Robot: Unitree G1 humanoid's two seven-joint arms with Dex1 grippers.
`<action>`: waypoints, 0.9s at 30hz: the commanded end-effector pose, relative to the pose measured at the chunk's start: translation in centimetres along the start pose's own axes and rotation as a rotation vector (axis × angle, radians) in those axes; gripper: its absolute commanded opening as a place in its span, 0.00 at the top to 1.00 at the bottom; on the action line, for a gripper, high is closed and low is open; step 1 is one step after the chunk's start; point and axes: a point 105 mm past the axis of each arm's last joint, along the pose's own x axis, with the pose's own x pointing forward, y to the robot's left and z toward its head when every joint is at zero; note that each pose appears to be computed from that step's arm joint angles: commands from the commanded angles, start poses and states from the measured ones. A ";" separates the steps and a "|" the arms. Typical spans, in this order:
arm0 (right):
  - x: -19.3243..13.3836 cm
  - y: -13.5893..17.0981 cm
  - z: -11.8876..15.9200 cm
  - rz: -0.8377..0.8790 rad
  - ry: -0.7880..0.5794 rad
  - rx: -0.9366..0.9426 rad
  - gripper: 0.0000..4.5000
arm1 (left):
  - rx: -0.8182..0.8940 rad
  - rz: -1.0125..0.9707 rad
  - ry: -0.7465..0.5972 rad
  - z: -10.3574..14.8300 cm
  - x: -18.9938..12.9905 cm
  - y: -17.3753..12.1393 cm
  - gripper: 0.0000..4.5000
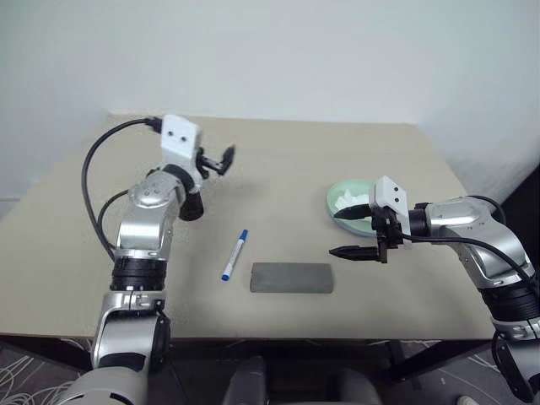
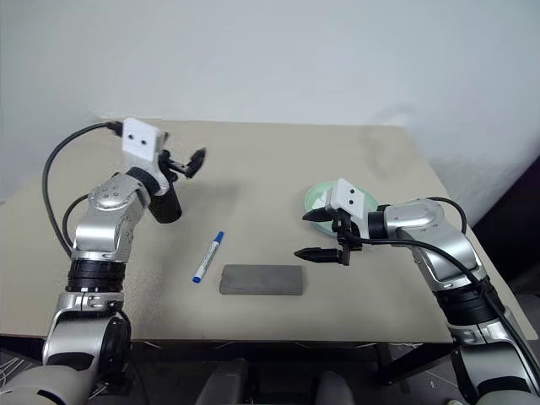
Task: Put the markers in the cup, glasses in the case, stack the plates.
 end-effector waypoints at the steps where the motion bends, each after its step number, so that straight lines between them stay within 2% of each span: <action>1: -0.6 -0.4 1.1 -0.022 -0.014 -0.043 0.00 | -0.056 -0.121 0.166 0.2 -1.0 -3.1 0.00; 5: -0.6 -0.4 1.0 -0.020 -0.015 -0.043 0.00 | -0.147 -0.140 0.433 -2.0 -2.2 -4.4 0.00; 7: -0.5 -0.3 1.1 -0.018 -0.017 -0.042 0.00 | -0.147 -0.077 0.601 -4.4 -3.0 -4.4 0.00; 10: -0.4 -0.3 1.1 -0.017 -0.018 -0.043 0.00 | -0.170 -0.042 0.732 -6.7 -4.0 -5.0 0.00; 20: -0.4 -0.2 1.0 -0.016 -0.015 -0.042 0.00 | -0.142 -0.014 0.884 -10.0 -4.8 -6.4 0.00; 27: -0.3 -0.2 1.1 -0.016 -0.017 -0.043 0.00 | -0.163 -0.036 0.909 -10.8 -4.6 -7.6 0.00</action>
